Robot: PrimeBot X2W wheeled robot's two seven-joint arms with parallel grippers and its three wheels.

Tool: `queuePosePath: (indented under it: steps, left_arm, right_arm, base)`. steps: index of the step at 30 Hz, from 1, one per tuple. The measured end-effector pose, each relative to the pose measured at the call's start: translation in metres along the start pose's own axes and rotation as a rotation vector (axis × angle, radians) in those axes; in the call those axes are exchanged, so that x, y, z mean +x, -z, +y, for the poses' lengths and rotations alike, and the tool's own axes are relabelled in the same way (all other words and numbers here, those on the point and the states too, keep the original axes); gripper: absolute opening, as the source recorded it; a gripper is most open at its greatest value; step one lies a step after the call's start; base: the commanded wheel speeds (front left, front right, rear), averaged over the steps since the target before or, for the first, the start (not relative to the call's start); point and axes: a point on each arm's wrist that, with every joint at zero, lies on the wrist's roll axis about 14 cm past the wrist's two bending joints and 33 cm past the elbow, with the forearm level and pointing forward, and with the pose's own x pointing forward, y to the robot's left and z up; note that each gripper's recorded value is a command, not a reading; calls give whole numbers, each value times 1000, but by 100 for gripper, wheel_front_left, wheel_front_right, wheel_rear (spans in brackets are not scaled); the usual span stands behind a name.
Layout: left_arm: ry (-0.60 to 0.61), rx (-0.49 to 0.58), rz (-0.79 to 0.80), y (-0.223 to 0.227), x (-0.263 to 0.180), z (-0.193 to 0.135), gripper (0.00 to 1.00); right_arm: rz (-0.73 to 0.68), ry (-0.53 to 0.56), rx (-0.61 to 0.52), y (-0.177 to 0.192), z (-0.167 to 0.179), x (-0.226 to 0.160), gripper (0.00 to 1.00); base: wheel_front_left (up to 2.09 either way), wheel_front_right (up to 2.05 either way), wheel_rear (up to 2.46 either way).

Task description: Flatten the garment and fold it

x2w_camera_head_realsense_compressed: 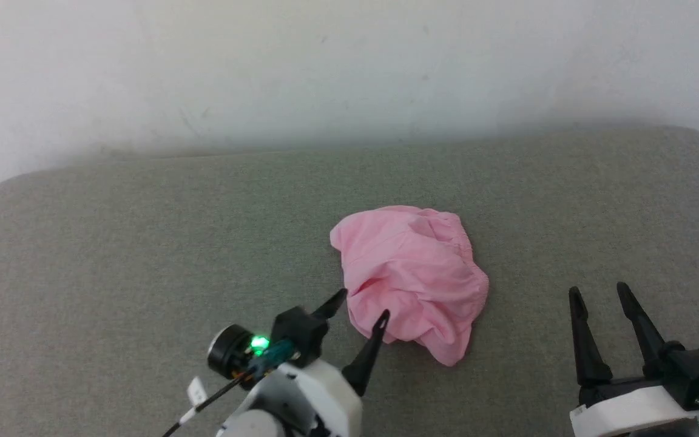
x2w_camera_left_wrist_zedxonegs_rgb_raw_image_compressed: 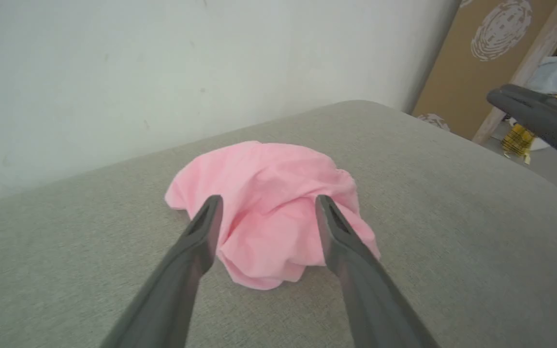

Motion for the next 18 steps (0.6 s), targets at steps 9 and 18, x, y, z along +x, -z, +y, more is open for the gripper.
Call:
queuePosePath:
  steps: [9, 18]
  left_arm:
    - [237, 66, 352, 39, 54, -58, 100]
    - [338, 205, 510, 85, 80, -71, 100]
  right_arm:
    - [37, 63, -8, 9, -18, -4, 100]
    - [75, 122, -12, 19, -35, -1, 100]
  base:
    - [0, 0, 0]
    - [0, 0, 0]
